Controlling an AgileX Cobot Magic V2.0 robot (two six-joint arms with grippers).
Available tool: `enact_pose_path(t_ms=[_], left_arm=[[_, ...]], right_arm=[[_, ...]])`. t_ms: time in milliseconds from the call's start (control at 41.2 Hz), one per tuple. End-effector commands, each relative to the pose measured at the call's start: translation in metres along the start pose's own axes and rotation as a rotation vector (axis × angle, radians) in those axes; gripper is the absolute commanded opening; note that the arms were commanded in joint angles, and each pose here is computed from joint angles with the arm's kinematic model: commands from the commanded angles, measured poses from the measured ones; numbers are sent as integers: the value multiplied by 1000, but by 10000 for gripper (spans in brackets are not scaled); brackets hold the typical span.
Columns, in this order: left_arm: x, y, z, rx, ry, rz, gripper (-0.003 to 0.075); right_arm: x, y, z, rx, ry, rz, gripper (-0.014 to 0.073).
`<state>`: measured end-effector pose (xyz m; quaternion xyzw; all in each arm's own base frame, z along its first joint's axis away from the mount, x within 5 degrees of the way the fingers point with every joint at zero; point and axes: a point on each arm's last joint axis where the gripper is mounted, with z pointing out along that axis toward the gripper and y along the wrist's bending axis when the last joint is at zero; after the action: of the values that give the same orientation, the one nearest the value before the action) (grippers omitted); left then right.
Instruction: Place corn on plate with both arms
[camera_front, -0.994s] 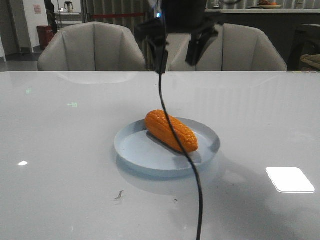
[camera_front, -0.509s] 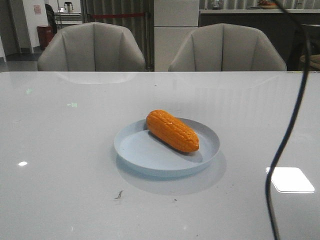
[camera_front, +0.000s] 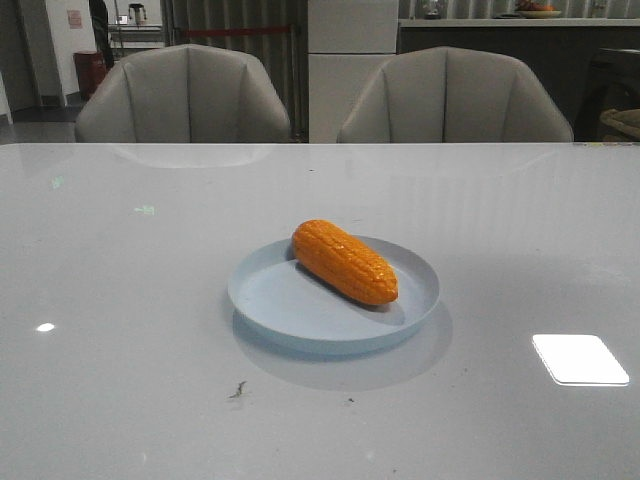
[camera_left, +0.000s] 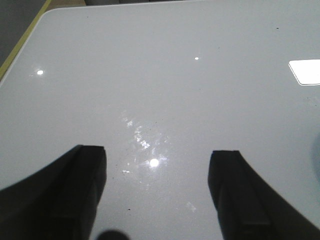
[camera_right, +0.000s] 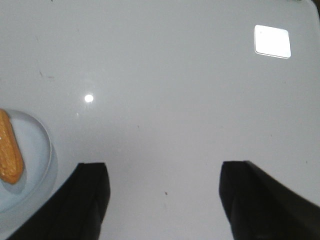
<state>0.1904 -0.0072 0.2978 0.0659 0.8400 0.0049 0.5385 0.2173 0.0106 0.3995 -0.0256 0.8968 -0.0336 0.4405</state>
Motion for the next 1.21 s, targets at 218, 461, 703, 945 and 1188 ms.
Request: enact_pose_path(t_ms=[218,461,703,945,1188], left_arm=[[-16,2,-4,-23,-101,-5,494],[-16,2,-3,-22,-99,-7,416],[-16,2,-3,-22,-99,-7,171],[-16,2,-3,-18,-101,-33,94],[-16,1,-3,-10,-104,-74,94]], right_arm=[[75,-10,-30,38,-127,72,571],[86,-10,-41,36,-180,74,571],[87,-10,-41,35,-165,77,571],[87,-10,-41,35,-165,77,571],[87,-10,-41,35,-165,77,571]])
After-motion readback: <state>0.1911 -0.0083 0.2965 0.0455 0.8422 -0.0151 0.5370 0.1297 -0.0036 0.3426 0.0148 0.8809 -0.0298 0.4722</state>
